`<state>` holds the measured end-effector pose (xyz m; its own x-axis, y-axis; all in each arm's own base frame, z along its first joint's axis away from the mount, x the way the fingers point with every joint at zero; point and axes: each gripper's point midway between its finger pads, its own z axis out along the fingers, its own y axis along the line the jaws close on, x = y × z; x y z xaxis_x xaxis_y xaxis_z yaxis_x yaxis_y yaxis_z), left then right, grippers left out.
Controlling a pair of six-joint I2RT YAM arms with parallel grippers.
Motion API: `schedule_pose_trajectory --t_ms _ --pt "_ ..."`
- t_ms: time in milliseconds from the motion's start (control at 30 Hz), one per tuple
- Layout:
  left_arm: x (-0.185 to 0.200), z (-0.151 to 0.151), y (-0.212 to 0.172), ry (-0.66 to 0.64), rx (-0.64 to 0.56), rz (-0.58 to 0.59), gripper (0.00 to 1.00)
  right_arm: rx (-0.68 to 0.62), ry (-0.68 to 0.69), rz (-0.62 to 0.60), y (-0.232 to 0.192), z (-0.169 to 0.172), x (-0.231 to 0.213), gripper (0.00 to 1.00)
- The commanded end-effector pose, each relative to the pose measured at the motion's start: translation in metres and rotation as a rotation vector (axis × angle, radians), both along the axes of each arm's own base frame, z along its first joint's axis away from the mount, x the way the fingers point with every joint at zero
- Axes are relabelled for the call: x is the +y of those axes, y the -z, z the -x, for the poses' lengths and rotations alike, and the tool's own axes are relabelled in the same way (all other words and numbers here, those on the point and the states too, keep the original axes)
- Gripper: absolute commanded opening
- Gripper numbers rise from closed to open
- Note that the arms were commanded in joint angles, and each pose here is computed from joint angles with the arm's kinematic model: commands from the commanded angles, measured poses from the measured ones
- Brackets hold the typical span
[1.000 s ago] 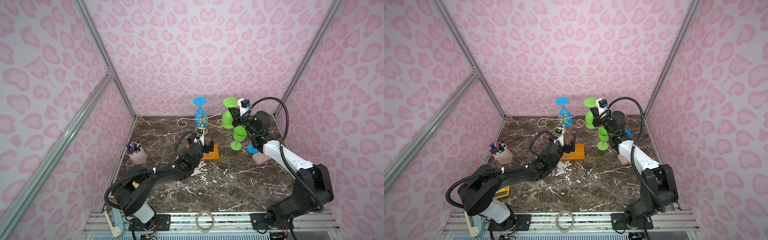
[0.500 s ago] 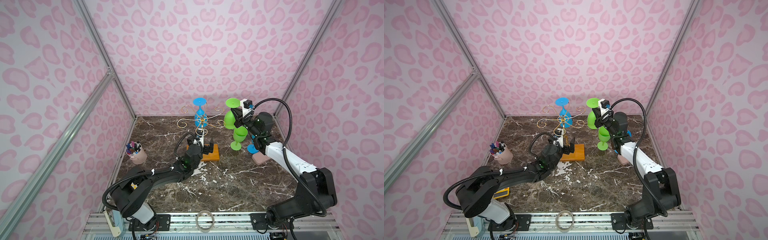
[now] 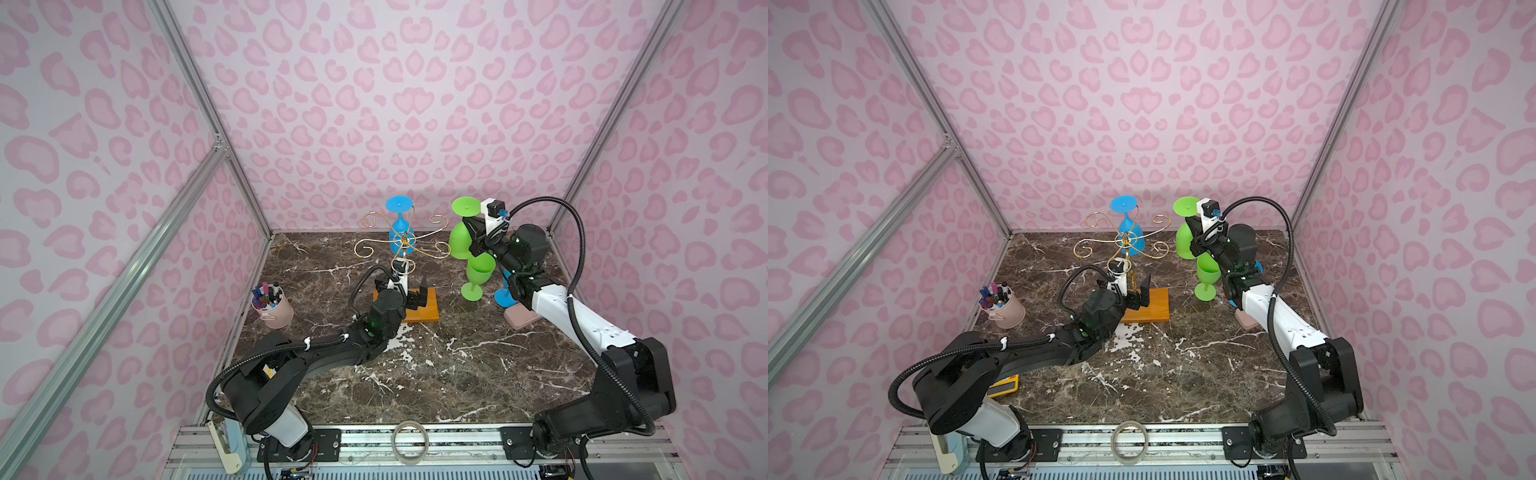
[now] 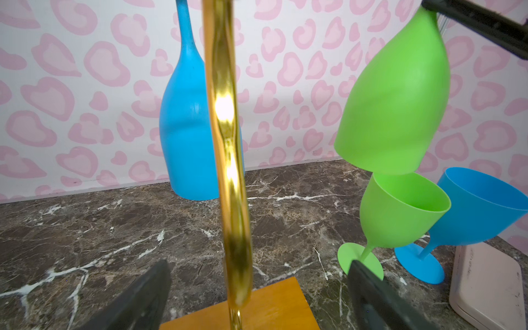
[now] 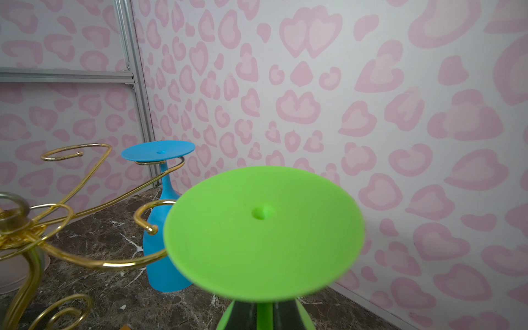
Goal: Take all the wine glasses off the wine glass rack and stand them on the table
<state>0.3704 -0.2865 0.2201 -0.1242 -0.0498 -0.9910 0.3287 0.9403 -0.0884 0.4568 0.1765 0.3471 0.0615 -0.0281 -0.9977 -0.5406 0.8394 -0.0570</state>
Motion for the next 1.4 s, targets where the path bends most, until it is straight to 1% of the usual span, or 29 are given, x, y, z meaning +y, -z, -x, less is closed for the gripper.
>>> schedule_pose_trajectory --t_ms 0,200,433,833,1067,1367 --pt "0.000 -0.002 0.000 -0.010 -0.003 0.014 0.97 0.000 0.005 0.004 0.003 -0.004 0.000 0.00" --pt "-0.002 -0.007 0.008 -0.004 0.049 0.004 0.97 0.004 -0.004 -0.001 0.005 -0.007 0.002 0.00" --pt "-0.003 -0.004 0.015 0.017 0.064 -0.018 0.98 0.006 -0.002 0.003 0.005 -0.006 0.002 0.00" --pt "0.006 0.006 0.022 0.025 0.066 -0.020 0.98 0.002 -0.002 0.005 0.003 -0.005 0.002 0.00" --pt "0.011 0.014 0.013 0.041 0.030 -0.013 0.97 0.000 0.004 0.012 0.003 -0.003 0.000 0.00" --pt "0.025 0.024 -0.007 0.029 -0.018 -0.018 0.97 -0.027 0.030 0.015 -0.017 0.007 -0.008 0.00"
